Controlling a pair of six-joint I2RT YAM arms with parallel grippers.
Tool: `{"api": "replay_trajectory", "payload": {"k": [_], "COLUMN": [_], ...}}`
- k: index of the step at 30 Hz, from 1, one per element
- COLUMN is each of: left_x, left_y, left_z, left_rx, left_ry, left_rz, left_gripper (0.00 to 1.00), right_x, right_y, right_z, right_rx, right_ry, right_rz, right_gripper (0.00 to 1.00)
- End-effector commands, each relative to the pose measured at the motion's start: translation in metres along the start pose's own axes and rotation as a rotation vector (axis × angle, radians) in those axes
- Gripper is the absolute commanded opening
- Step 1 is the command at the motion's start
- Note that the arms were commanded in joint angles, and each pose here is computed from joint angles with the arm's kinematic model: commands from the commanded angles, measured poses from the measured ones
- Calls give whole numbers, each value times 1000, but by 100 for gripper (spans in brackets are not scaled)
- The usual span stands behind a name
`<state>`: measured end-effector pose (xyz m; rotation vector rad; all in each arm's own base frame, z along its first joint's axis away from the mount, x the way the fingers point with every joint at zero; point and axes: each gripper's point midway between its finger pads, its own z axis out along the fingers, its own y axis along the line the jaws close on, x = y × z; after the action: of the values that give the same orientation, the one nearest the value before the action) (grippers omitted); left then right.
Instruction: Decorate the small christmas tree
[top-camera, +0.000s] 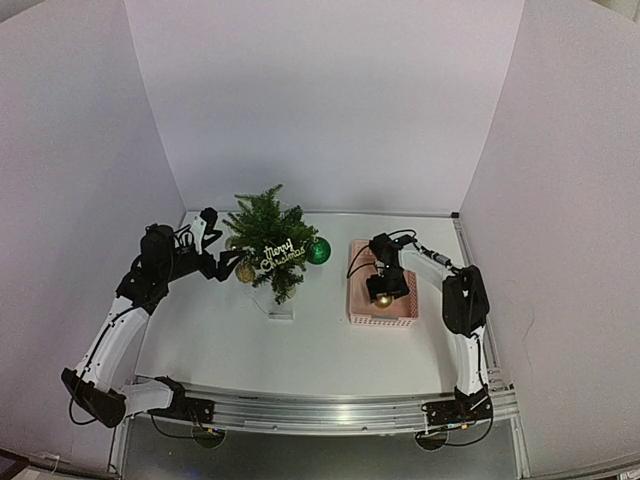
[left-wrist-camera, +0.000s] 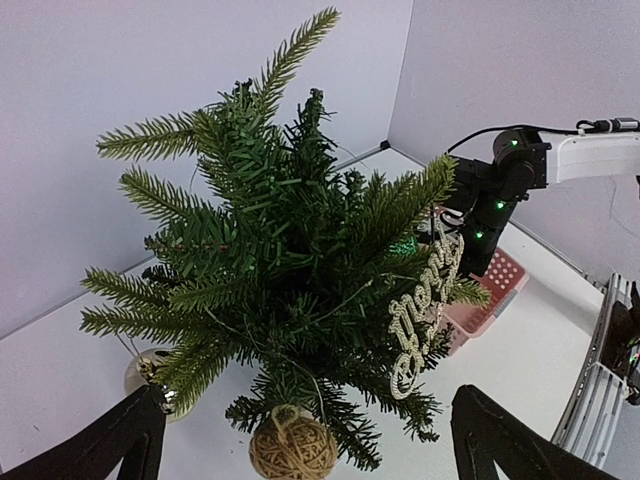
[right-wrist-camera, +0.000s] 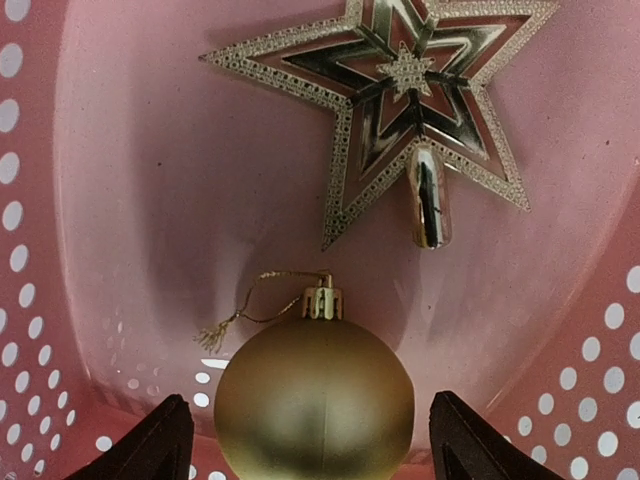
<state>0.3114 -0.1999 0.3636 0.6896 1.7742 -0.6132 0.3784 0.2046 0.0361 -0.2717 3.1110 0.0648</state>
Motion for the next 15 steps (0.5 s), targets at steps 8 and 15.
{"api": "replay_trajectory", "payload": {"k": [8,15], "left_x": [-29,-33], "left_y": [3,2], "left_z": [-5,-7], "left_rx": [-12,-13], "left_ry": [-78,-84], "left_rz": [66,83], "left_gripper": [99,99], "right_x": [-4,0], "right_y": [5,3], "right_z": [-4,1], "right_rx": [-26,-18], "right_ry": [4,22], "right_rz": [-11,-10], "right_gripper": [62,59]}}
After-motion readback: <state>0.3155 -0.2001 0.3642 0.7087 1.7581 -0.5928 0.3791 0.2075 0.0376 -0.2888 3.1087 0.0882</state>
